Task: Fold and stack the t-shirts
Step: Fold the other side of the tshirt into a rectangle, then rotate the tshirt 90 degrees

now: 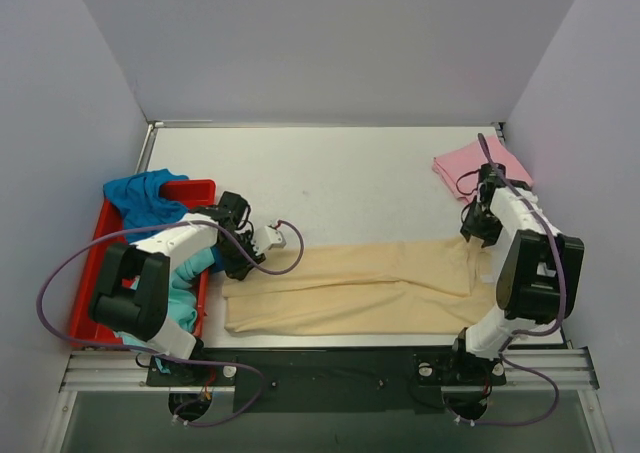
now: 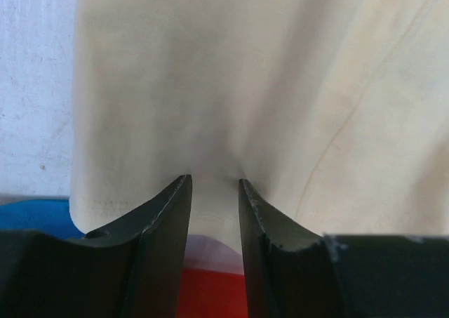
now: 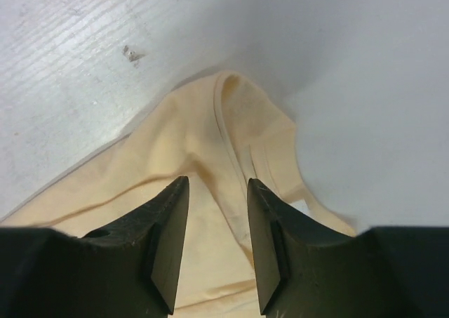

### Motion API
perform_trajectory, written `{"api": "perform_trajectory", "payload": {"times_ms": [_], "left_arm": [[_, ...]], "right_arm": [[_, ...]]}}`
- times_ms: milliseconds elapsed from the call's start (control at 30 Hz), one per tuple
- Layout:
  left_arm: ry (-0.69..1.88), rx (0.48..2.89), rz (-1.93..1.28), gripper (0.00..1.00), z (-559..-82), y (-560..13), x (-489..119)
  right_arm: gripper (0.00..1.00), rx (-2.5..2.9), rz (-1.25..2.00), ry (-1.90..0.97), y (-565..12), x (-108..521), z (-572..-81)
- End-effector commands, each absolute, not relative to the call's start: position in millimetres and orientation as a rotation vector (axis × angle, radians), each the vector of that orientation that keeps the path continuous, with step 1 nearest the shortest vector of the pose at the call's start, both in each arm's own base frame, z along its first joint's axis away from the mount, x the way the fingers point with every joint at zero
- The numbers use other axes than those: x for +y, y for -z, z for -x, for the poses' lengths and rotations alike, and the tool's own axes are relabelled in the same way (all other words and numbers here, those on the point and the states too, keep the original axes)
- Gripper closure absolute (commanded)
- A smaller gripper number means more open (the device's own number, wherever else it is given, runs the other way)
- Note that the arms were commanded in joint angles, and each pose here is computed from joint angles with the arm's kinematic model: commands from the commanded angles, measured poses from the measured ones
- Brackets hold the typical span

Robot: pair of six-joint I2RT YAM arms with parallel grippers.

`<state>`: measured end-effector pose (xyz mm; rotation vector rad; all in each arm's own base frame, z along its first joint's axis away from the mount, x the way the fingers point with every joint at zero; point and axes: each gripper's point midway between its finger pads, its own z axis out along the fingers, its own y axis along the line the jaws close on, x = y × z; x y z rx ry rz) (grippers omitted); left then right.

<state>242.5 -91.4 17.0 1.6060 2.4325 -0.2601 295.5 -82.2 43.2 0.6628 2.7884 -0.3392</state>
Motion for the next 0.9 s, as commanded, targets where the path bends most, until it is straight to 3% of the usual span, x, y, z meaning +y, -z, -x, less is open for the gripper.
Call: {"api": "perform_trajectory", "payload": {"times_ms": [0, 100, 133, 333, 567, 867], "left_arm": [[0.397, 2.363, -1.565, 0.54, -244, -60, -109], [0.410, 2.303, -1.473, 0.46, -263, -80, -119], [0.393, 2.334, -1.421, 0.46, -269, -79, -117], [0.287, 2.415, -1.308, 0.56, -298, -65, -104], [0.264, 2.457, -1.278, 0.56, -298, -50, -96], [0.186, 2.513, -1.197, 0.56, -292, -51, -59]], "right_arm": [[0.74, 2.656, -0.742, 0.353, -78, -82, -283], [0.98, 2.723, -0.773, 0.245, -56, -70, -278], [1.00, 2.733, -0.798, 0.213, -52, -69, -280], [1.00, 2.829, -0.904, 0.166, -9, -72, -297], [1.00, 2.968, -0.777, 0.113, 13, -34, -324], [1.00, 2.969, -0.518, -0.113, -6, 54, -424]]}}
